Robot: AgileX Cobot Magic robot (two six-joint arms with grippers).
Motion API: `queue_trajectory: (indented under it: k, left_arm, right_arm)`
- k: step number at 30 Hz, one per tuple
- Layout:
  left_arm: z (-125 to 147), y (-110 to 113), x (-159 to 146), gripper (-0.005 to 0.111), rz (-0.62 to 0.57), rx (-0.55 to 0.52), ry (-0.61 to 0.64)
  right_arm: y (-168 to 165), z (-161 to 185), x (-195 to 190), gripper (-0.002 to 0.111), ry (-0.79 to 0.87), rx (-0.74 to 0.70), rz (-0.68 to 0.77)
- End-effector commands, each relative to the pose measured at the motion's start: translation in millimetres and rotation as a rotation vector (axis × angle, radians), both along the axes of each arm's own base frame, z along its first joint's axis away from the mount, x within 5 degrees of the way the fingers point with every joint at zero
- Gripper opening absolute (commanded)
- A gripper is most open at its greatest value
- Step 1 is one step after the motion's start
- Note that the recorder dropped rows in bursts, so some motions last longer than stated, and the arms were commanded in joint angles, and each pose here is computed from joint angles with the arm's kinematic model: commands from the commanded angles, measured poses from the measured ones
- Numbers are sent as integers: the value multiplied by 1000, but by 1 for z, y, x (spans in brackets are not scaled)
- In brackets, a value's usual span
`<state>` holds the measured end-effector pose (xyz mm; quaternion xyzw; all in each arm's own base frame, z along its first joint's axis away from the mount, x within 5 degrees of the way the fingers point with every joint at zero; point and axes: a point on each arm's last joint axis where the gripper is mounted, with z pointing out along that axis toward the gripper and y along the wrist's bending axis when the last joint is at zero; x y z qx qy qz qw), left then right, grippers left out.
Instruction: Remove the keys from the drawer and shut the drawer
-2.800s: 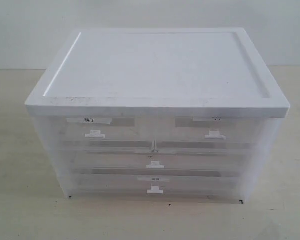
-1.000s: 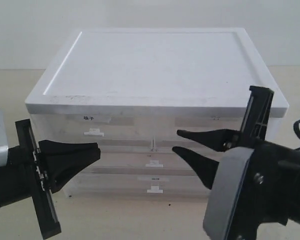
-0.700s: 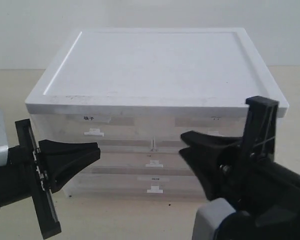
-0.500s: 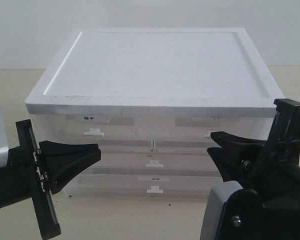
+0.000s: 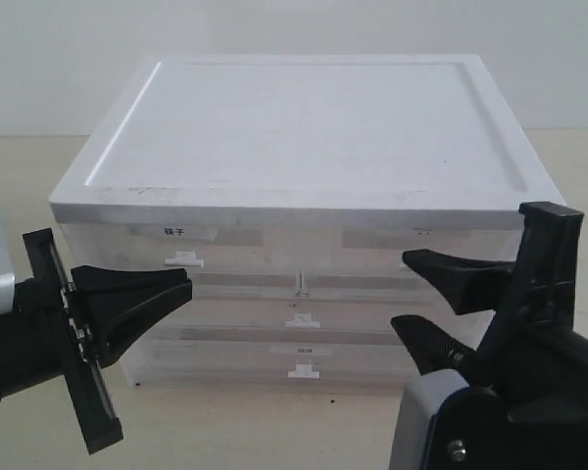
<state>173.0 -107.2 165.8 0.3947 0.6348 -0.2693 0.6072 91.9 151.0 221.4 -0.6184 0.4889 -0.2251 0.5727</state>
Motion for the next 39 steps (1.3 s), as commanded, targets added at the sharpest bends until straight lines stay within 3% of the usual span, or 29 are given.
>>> queue_trajectory:
  k: [1, 5, 9, 17, 26, 33, 39]
  left_arm:
    - [2, 0, 1, 4, 14, -29, 15]
    - [2, 0, 1, 4, 12, -30, 17]
    - [2, 0, 1, 4, 12, -30, 17]
    - [2, 0, 2, 4, 24, -35, 16]
    - [2, 0, 1, 4, 18, -33, 16]
    - [2, 0, 1, 4, 18, -33, 16]
    - [2, 0, 1, 4, 18, -33, 16]
  right_arm:
    - [-4, 3, 4, 46, -30, 12, -66]
    - [-13, -2, 16, 46, 30, 8, -147]
    - [-9, -5, 19, 46, 61, -24, -61]
    - [-8, -6, 22, 45, 52, -47, -19]
    - [-9, -18, 38, 45, 48, -123, -71]
    - [-5, -11, 40, 45, -38, -79, -53]
    - [-7, -8, 41, 18, -64, -69, -75]
